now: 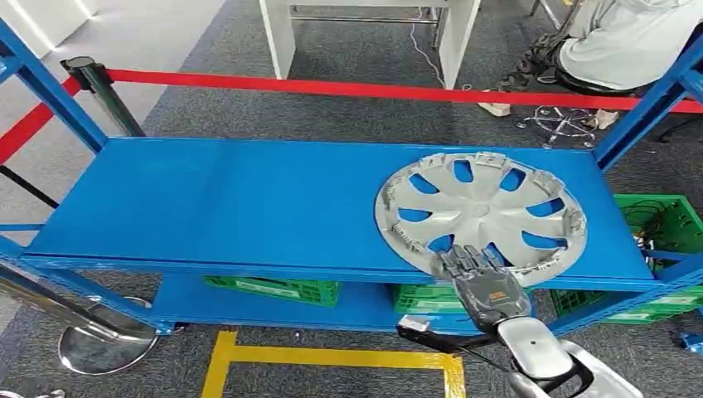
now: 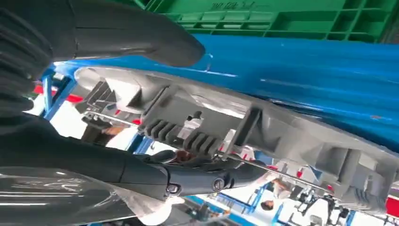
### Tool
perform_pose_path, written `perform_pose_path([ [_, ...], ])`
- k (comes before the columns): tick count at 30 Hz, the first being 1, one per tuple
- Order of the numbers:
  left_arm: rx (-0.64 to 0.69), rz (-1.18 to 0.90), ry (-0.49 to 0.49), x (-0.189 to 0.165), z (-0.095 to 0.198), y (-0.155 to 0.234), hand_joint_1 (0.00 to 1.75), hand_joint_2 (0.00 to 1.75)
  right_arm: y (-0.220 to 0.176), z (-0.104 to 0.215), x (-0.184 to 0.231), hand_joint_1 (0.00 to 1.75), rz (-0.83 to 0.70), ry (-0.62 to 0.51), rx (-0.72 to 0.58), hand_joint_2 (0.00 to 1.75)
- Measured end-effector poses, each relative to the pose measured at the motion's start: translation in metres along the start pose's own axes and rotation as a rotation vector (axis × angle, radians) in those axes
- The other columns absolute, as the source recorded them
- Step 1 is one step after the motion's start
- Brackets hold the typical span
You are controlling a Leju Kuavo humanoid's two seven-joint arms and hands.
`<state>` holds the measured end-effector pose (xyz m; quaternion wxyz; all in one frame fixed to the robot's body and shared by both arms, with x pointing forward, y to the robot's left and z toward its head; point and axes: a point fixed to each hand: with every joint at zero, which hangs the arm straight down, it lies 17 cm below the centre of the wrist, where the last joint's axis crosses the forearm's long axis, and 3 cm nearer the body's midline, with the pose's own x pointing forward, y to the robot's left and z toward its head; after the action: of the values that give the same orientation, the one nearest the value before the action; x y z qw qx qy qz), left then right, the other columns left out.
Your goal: Take the parts from the cabinet and place them on the table.
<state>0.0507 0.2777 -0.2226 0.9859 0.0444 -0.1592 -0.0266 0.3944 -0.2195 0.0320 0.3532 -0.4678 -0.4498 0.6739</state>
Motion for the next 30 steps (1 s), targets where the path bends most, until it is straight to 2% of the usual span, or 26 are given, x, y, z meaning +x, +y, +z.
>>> perform_pose_path([
  [2,-0.001,-0.001,0.001,-0.001,0.000,0.000,0.00,0.00,-0.001,0.000,-0.001,0.00,0.025,0.006,-0.004,1.75],
  [3,-0.001,-0.002,0.002,-0.001,0.000,0.000,0.00,0.00,-0.001,0.000,-0.002,0.09,0.038,0.009,-0.007,1.75],
  [4,-0.002,-0.002,0.003,-0.001,0.001,-0.001,0.00,0.00,-0.002,0.000,-0.003,1.52,0.050,0.012,-0.010,1.75],
  [5,-0.003,-0.002,0.003,-0.001,0.001,-0.001,0.00,0.00,-0.003,0.000,-0.004,1.52,0.062,0.018,-0.014,1.75],
  [6,-0.003,-0.002,0.003,-0.001,0.001,-0.001,0.00,0.00,-0.003,-0.001,-0.005,1.75,0.075,0.022,-0.017,1.75],
  [13,-0.007,-0.002,0.007,-0.004,0.002,-0.002,0.00,0.00,-0.013,-0.005,-0.012,1.75,0.125,0.068,-0.044,1.75],
  [24,-0.010,-0.004,0.008,-0.005,0.003,-0.004,0.00,0.00,-0.016,-0.003,-0.012,1.75,0.148,0.079,-0.066,1.75],
  [30,-0.014,0.000,0.006,-0.006,0.004,-0.006,0.00,0.00,-0.028,0.003,-0.010,1.75,0.130,0.094,-0.151,1.75],
])
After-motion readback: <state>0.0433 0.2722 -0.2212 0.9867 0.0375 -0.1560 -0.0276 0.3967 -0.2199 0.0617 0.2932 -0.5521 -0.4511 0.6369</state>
